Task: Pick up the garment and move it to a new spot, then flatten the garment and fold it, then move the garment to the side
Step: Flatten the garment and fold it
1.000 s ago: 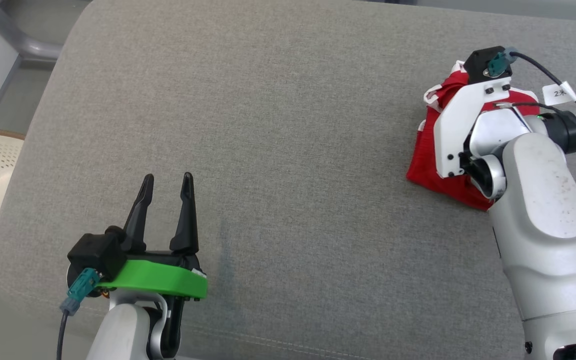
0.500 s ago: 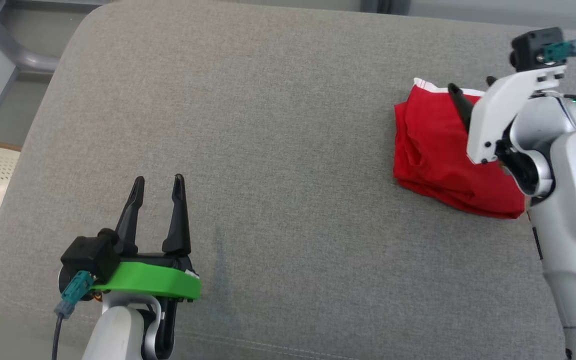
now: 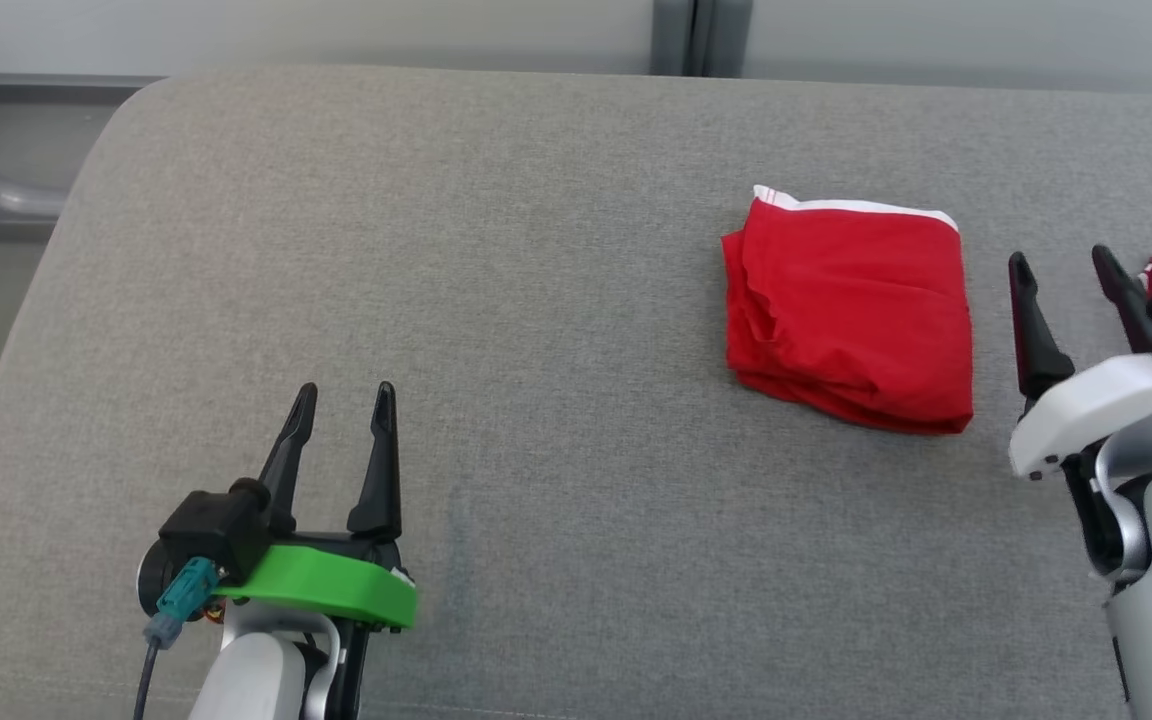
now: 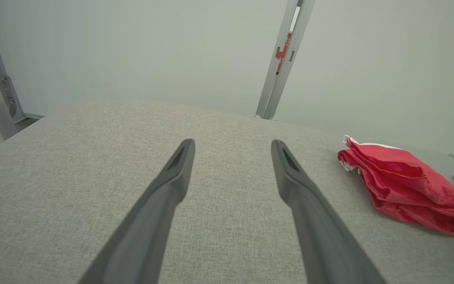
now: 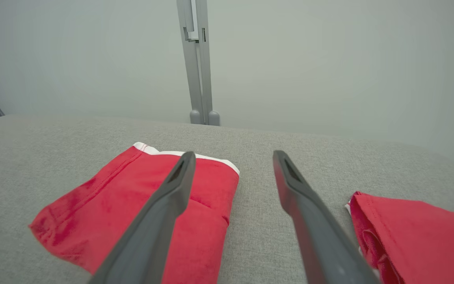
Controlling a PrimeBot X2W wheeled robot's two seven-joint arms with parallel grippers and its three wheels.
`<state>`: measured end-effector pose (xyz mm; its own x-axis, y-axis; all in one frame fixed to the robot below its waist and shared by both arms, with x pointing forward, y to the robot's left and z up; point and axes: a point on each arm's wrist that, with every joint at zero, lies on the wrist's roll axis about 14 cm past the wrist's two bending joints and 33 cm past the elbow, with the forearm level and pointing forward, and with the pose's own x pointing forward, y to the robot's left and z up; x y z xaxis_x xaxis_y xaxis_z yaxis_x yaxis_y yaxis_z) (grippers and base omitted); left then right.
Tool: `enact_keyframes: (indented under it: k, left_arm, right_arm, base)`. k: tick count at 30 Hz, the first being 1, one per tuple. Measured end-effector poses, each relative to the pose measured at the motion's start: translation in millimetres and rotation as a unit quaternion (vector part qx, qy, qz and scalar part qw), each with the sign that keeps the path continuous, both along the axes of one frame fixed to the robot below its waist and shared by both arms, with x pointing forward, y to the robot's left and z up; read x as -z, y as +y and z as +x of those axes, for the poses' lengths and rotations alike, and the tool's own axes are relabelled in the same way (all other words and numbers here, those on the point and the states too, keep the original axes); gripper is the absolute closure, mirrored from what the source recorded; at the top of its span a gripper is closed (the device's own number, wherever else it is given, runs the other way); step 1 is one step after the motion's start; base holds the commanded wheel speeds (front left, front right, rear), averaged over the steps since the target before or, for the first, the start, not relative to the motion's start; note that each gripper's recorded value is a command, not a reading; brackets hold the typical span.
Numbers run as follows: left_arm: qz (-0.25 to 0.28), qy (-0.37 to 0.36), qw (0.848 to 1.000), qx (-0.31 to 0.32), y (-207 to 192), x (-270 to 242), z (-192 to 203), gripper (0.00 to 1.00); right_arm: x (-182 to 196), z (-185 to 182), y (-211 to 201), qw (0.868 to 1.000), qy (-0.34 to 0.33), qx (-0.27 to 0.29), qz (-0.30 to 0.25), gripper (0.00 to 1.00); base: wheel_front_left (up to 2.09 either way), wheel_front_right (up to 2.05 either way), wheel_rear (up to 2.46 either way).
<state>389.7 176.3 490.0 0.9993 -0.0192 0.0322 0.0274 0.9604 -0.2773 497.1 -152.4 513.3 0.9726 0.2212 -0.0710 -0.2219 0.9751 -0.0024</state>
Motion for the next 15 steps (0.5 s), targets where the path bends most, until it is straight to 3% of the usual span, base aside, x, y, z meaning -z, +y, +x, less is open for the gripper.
enact_keyframes:
  k: [7,15]
  left_arm:
    - [0.016,-0.006,1.000,0.009,-9.1,-3.5,8.9,0.00]
    - [0.017,-0.014,0.999,0.031,-25.4,-7.0,8.6,0.00]
  right_arm:
    - [6.7,-33.2,-30.3,0.996,-0.027,0.066,0.053,0.00]
    - [18.2,-66.9,-38.8,0.996,-0.013,0.073,0.045,0.00]
  base:
    - [0.00,0.00,0.00]
    - [0.00,0.00,0.00]
